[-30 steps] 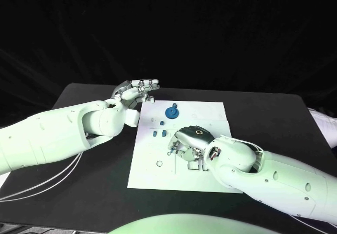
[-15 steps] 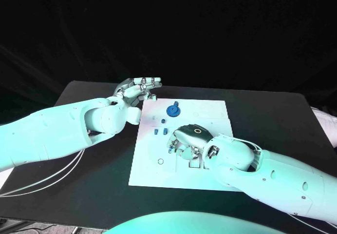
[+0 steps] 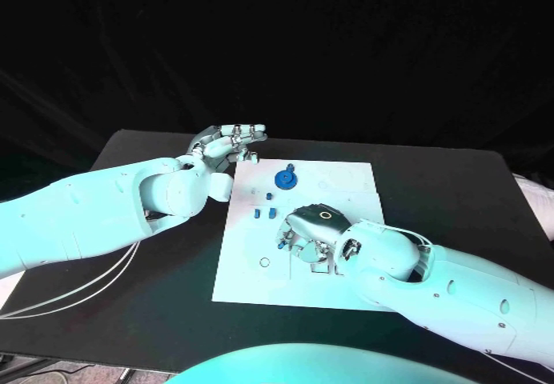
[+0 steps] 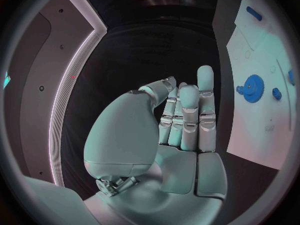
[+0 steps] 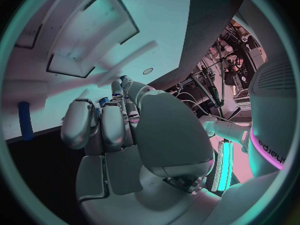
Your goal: Assemble the parts on the task board
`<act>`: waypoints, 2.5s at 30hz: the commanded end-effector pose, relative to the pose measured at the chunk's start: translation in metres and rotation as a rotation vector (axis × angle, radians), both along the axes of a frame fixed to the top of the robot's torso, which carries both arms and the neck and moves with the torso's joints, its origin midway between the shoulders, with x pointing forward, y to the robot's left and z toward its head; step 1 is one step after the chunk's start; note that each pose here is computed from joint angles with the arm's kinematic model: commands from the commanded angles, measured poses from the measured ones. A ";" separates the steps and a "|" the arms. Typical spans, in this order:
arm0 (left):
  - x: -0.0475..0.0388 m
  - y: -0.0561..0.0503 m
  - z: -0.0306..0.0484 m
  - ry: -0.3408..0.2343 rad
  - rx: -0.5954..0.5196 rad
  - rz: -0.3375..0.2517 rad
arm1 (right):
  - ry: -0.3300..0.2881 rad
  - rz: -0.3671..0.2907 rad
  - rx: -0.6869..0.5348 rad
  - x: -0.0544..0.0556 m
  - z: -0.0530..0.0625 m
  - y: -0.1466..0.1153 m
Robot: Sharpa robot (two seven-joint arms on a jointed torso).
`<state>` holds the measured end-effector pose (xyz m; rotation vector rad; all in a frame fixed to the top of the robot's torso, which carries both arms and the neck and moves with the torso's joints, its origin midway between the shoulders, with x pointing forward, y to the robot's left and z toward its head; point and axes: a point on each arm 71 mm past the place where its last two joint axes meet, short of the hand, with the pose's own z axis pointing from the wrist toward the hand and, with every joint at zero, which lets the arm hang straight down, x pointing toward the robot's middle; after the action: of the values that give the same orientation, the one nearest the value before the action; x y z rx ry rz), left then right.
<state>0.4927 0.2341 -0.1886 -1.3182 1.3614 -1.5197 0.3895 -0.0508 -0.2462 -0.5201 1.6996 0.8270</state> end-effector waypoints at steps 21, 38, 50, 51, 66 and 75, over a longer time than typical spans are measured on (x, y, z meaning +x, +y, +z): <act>-0.0006 -0.003 0.0005 -0.001 -0.007 -0.030 | -0.036 0.022 -0.143 -0.006 -0.008 0.011; -0.0005 -0.003 -0.0004 0.007 -0.005 -0.036 | -0.075 -0.015 -0.094 -0.004 -0.008 0.008; -0.0018 0.000 -0.0016 0.012 -0.001 -0.042 | -0.115 -0.064 0.016 -0.008 0.022 -0.020; -0.0019 0.000 -0.0016 0.012 0.000 -0.042 | -0.118 -0.075 0.021 -0.006 0.026 -0.024; -0.0028 0.001 -0.0018 0.011 0.001 -0.048 | -0.149 -0.229 -0.131 0.035 0.049 -0.091; -0.0027 0.000 -0.0023 0.011 0.001 -0.051 | -0.112 -0.226 -0.204 0.041 0.041 -0.095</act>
<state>0.4905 0.2369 -0.1918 -1.3179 1.4026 -1.5220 0.4304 -0.1461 -0.2005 -0.4556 1.6603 0.4856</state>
